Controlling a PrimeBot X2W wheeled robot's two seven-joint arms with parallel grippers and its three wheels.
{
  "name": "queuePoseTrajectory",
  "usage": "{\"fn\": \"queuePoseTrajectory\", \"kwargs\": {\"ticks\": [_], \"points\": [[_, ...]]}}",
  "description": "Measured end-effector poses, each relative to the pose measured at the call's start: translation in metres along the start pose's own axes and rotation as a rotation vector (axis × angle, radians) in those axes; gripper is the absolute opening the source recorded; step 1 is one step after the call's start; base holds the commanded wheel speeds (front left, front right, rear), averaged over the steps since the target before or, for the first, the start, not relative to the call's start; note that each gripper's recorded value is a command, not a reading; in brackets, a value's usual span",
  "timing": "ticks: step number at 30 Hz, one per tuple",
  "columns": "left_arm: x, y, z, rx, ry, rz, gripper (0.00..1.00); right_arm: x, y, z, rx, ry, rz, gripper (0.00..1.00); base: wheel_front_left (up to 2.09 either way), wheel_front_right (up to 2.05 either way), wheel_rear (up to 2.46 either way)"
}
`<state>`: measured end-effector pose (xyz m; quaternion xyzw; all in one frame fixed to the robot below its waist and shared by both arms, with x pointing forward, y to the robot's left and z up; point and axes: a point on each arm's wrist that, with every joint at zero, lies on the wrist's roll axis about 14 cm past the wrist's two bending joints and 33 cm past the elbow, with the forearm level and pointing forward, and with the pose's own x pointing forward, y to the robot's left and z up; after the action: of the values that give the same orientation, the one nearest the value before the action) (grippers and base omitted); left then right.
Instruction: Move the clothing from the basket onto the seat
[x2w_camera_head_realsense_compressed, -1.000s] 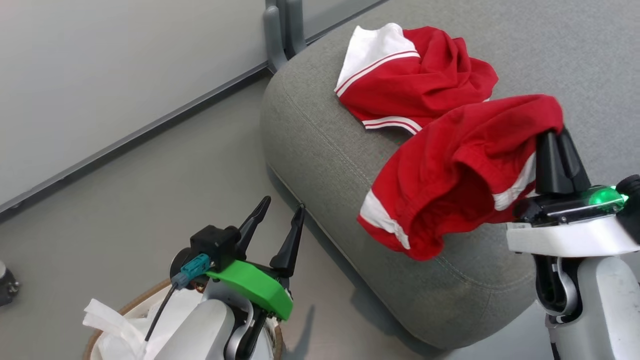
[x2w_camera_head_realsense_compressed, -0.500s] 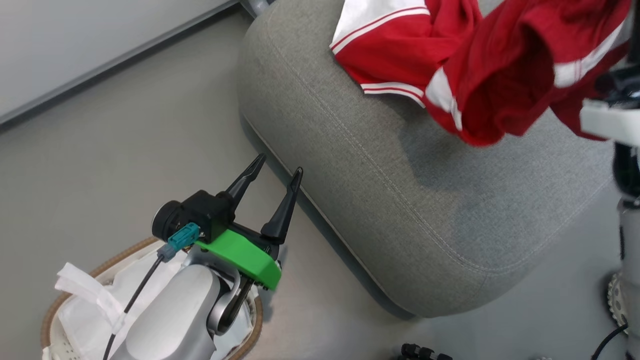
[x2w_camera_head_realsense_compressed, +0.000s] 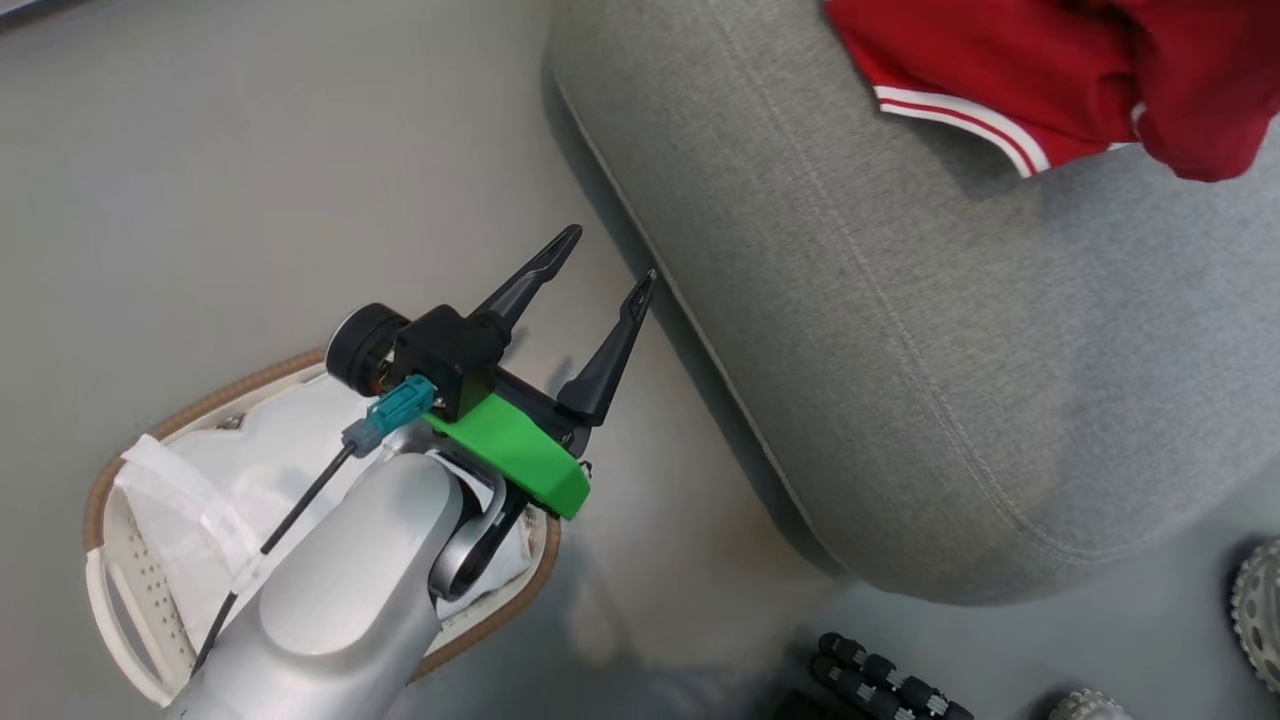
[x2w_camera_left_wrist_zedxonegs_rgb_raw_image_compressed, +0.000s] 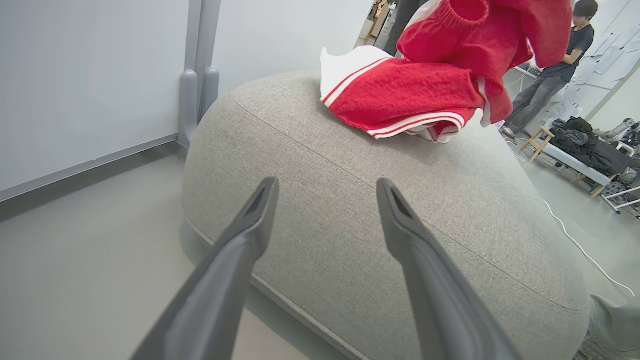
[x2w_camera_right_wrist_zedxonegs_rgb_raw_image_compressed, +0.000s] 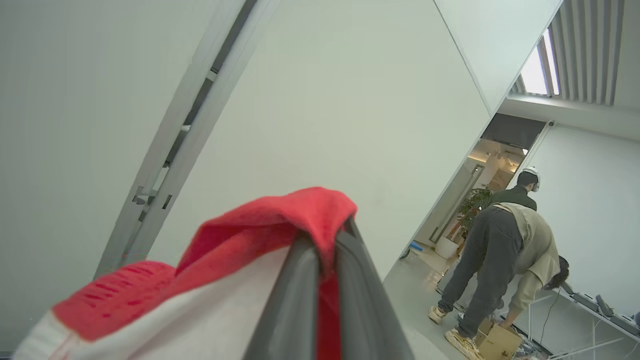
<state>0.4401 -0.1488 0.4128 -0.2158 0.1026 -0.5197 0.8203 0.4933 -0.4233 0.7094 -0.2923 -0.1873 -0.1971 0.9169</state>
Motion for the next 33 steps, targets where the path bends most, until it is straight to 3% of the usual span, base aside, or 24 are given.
{"fn": "queuePoseTrajectory", "kwargs": {"ticks": [7, 12, 17, 19, 20, 22, 33], "points": [[-0.016, 0.030, -0.018, -0.031, 0.028, 0.070, 1.00, -0.020, 0.054, -0.109, 0.079, 0.275, 0.012, 0.00, 0.00, 0.00, 0.00], [-0.029, 0.046, -0.032, -0.051, 0.054, 0.118, 1.00, -0.082, 0.087, -0.190, 0.154, 0.532, 0.004, 0.00, 0.00, 0.00, 0.00], [-0.034, 0.050, -0.038, -0.053, 0.073, 0.131, 1.00, -0.134, 0.086, -0.224, 0.210, 0.683, -0.063, 0.04, 0.00, 0.00, 0.00], [-0.034, 0.048, -0.039, -0.055, 0.078, 0.133, 1.00, -0.151, 0.080, -0.227, 0.220, 0.712, -0.087, 0.15, 0.00, 0.00, 0.00], [-0.034, 0.047, -0.039, -0.056, 0.080, 0.133, 1.00, -0.156, 0.078, -0.227, 0.220, 0.719, -0.089, 0.32, 0.00, 0.00, 0.00], [-0.033, 0.043, -0.037, -0.051, 0.082, 0.129, 1.00, -0.162, 0.073, -0.220, 0.233, 0.710, -0.105, 1.00, 0.00, 0.00, 0.00], [-0.038, 0.017, -0.021, -0.046, 0.075, 0.146, 1.00, -0.195, 0.046, -0.173, 0.303, 0.629, -0.147, 1.00, 0.00, 0.00, 0.00]]}}
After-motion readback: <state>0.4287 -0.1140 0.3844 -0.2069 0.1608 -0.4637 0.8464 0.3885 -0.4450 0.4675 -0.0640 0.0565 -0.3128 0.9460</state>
